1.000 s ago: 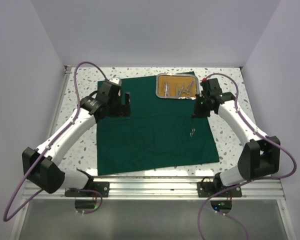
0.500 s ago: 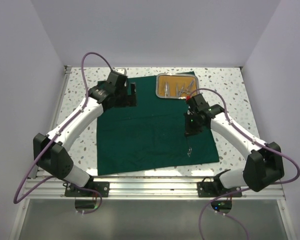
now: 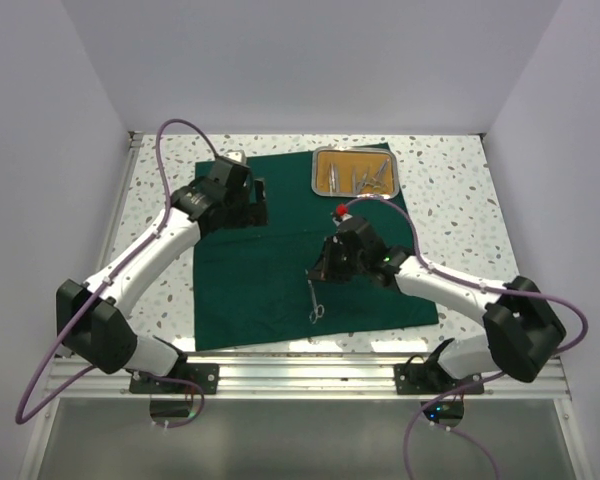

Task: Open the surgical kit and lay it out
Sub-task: Place the medical item in the surgical kit.

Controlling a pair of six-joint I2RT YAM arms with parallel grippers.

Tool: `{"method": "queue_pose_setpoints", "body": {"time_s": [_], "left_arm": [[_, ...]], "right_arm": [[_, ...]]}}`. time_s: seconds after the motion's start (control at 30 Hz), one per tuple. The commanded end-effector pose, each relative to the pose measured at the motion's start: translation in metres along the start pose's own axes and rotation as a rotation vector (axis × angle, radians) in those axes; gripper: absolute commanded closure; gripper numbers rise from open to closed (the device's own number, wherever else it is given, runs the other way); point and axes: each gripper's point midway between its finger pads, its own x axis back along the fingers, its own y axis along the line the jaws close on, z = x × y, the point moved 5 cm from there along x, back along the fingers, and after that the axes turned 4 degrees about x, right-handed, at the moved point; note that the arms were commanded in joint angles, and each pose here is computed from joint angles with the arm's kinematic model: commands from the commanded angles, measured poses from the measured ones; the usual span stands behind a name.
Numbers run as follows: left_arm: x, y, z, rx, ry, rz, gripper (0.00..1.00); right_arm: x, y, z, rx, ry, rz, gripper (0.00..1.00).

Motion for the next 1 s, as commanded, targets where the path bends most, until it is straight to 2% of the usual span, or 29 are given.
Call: {"method": "queue_pose_setpoints", "body": {"time_s": [0.0,0.23,0.47,0.8,0.9,0.93,0.97], "left_arm": [[0.011,0.001,-0.005,0.029,-0.047,0.0,0.02],[0.018,0.008,-0.001,0.02,-0.049,-0.021,0.02],[0.026,0.014,-0.001,0.002,-0.059,-0.037,0.02],[0.025,0.012,-0.004,-0.015,-0.06,-0.037,0.02],[0.023,0.011,-0.005,-0.013,-0.058,-0.034,0.02],[0.023,0.011,-0.005,-0.013,-0.058,-0.034,0.02],[0.023,0.01,-0.006,-0.014,-0.06,-0.033,0.02]], "right_arm": [[-0.02,0.043,-0.015,-0.015,-0.104,-0.149,1.0],[-0.049,0.037,-0.014,-0.029,-0.129,-0.114,1.0],[-0.058,0.002,-0.005,-0.018,-0.173,0.043,1.0],[-0.073,-0.031,0.024,0.02,-0.102,0.168,1.0],[-0.064,-0.03,0.022,0.031,-0.112,0.181,0.76],[-0.061,-0.029,0.018,0.04,-0.125,0.189,0.56],[-0.057,-0.028,0.016,0.045,-0.128,0.198,0.5]]}}
